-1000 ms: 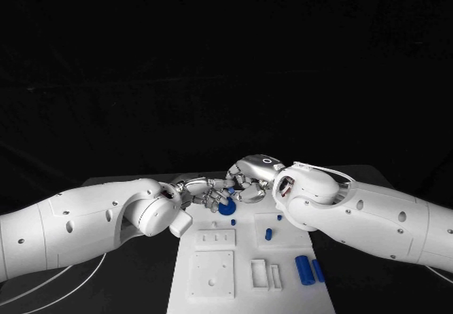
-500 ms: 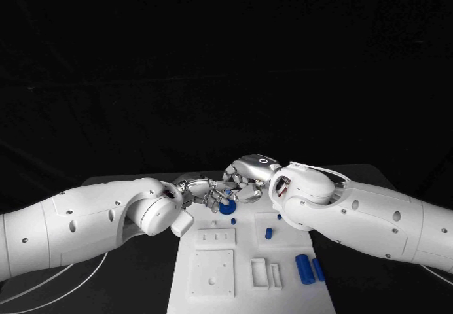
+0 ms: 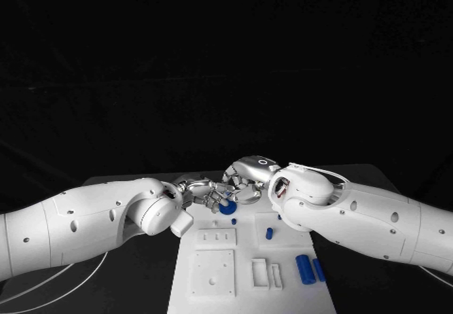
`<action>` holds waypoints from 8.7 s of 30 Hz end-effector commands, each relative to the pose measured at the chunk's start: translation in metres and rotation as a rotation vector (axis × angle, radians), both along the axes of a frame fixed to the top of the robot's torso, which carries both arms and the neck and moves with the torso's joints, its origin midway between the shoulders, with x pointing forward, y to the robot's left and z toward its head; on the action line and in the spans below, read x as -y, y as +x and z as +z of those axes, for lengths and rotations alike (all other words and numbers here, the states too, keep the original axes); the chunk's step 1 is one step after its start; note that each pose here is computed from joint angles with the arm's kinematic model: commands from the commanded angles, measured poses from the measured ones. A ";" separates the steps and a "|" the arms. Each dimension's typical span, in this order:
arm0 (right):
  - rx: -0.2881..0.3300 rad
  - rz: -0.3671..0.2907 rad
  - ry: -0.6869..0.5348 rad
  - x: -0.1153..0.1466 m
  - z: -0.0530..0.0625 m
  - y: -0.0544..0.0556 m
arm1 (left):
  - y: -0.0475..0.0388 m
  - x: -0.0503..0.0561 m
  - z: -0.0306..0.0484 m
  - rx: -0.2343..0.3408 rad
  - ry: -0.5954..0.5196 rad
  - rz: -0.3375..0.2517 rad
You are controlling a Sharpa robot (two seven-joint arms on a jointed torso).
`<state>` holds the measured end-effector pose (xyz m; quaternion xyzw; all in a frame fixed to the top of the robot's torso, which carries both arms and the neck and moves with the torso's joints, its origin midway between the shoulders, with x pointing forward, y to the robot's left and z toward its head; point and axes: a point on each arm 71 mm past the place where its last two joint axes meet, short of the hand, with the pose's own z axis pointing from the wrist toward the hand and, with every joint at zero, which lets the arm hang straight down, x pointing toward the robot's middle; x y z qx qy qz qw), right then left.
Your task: Assemble the parts on the task board
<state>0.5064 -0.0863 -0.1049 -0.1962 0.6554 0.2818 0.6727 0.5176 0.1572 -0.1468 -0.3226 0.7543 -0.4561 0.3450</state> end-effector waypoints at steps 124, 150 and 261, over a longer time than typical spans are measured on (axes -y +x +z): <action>-0.303 -0.262 0.803 0.128 0.021 0.065 | -0.0117 -0.009 -0.0577 0.117 0.653 -0.149; -0.338 -0.268 0.793 0.123 0.018 0.066 | -0.0104 -0.003 -0.0579 0.146 0.627 -0.135; -0.415 -0.269 0.760 0.114 0.006 0.069 | -0.0111 0.007 -0.0669 0.115 0.647 -0.206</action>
